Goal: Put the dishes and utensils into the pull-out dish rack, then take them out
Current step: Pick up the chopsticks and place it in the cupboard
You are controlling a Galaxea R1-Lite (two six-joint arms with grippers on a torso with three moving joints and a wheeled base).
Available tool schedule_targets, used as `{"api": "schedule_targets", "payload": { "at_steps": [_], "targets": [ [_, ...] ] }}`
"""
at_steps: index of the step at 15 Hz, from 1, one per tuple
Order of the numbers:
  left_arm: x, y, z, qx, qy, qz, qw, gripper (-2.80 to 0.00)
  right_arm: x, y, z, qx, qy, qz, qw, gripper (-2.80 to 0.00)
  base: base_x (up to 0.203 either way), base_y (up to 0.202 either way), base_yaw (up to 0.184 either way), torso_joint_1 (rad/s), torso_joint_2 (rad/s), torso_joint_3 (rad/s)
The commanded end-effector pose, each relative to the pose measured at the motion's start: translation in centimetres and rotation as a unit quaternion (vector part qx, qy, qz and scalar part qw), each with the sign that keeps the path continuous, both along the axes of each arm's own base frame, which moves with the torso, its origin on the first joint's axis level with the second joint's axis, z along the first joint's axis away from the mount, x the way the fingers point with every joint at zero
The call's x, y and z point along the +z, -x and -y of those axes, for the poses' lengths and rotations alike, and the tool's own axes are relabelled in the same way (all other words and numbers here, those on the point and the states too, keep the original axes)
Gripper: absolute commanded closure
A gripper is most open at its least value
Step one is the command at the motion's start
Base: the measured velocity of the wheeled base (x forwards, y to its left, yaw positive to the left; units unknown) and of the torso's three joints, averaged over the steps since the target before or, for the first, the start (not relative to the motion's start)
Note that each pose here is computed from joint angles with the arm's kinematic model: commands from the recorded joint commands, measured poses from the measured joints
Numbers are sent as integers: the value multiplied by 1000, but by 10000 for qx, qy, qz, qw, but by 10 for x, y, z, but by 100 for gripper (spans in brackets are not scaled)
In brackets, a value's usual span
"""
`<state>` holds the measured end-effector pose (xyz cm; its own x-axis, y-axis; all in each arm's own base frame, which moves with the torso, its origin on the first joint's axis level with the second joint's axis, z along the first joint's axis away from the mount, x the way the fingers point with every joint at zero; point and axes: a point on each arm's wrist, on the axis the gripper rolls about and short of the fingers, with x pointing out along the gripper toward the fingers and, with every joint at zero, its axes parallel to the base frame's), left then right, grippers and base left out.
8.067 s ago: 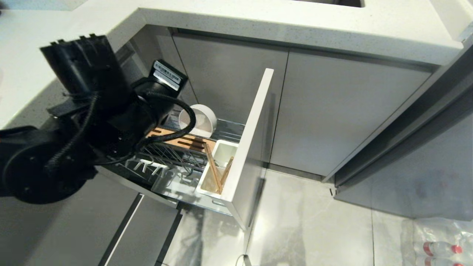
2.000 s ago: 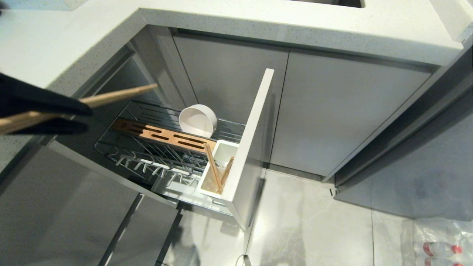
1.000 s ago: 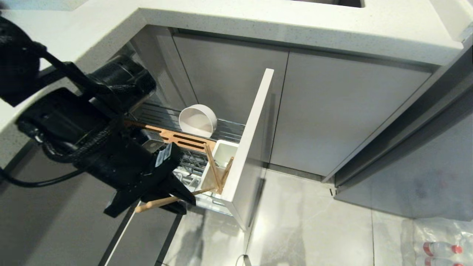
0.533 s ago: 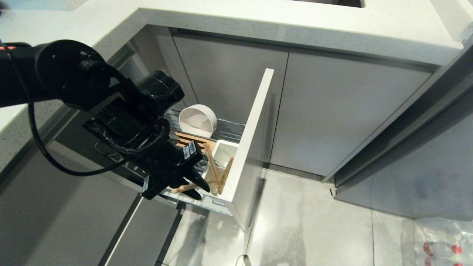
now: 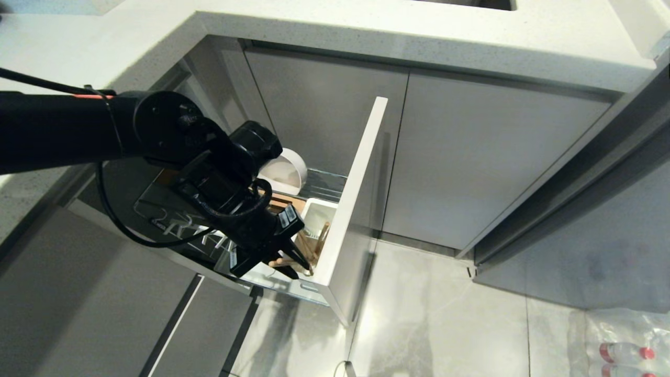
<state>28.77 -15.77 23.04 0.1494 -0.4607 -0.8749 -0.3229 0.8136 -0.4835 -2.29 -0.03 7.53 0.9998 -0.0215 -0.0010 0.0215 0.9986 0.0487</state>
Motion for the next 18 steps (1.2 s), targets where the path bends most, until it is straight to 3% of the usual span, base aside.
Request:
{"api": "schedule_targets", "payload": {
  "at_steps": [1,14,15,16,18],
  "targets": [
    [-10,-6,2,35,-57,-158,9999,0,0,0,0,0,-2,-10,10000,0,0,0,0,0,0,0],
    [-20,-25,-7,268,-29,-136,9995,0,0,0,0,0,-2,-10,10000,0,0,0,0,0,0,0],
    [-20,-25,-7,268,-26,-129,9996,-68,0,0,0,0,-2,-10,10000,0,0,0,0,0,0,0],
    [-19,-24,-7,236,-28,-106,9997,-280,0,0,0,0,-2,-10,10000,0,0,0,0,0,0,0],
    [-18,-23,-8,229,-39,-86,9997,-280,0,0,0,0,-2,-10,10000,0,0,0,0,0,0,0]
  ]
}}
